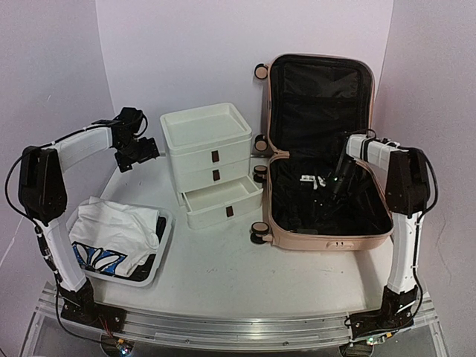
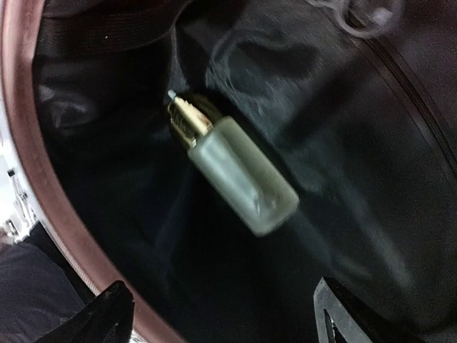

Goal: Open, take out, and arrange the luggage

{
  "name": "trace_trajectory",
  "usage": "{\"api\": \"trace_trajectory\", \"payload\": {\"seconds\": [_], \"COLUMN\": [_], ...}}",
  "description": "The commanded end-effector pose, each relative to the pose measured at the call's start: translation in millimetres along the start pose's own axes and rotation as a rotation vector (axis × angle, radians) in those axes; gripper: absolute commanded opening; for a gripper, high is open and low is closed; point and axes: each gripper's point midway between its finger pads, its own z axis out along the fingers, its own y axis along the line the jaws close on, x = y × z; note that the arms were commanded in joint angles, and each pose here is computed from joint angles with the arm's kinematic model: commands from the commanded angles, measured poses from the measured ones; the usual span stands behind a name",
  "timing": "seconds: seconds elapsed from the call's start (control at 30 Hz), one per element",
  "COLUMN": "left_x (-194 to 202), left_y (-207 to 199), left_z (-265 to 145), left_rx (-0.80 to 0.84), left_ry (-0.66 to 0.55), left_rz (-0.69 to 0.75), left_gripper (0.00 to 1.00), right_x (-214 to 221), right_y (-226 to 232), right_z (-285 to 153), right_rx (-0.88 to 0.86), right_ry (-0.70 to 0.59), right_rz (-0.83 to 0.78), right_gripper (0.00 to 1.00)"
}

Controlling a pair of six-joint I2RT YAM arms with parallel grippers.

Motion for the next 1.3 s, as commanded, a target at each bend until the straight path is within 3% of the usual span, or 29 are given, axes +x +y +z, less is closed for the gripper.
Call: {"api": "trace_trajectory", "payload": {"seconds": [0.0, 0.23, 0.5, 0.67, 1.1, 1.27], "left_x": [-20.5, -28.8, -26.9, -32.4, -53.6, -57.4], "left_y": [-12.0, -23.9, -13.7, -16.2, -46.2, -55.0], "left_z": [-12.2, -11.9, -22.2, -29.5, -74.5, -101.6], "left_rx": [0.032, 0.072, 0.048, 0.063, 0.213, 0.279], "left_ry": [-0.018, -0.019, -0.038, -0.071, -0.139, -0.159], "left_rz": [0.019, 0.112, 0.157, 0.200, 0.242, 0.216], "left_gripper": [0.96, 0.96, 0.97, 0.97, 0.94, 0.91], "right_x": [-14.8, -43.1, -43.7, -40.7, -35.8, -19.4], "right_y": [6.1, -6.6, -20.1, -23.4, 8.9, 19.6], "right_z": [16.6, 49.8, 79.1, 85.7, 8.2, -24.4], "right_rx": [0.053, 0.207, 0.321, 0.383, 0.556, 0.637], "right_ry": [0.055, 0.107, 0.205, 0.242, 0.071, -0.016], "right_rz": [-0.153, -0.336, -0.477, -0.536, -0.525, -0.447], "right_gripper": [0.91, 0.82, 0.70, 0.57, 0.15, 0.11]}}
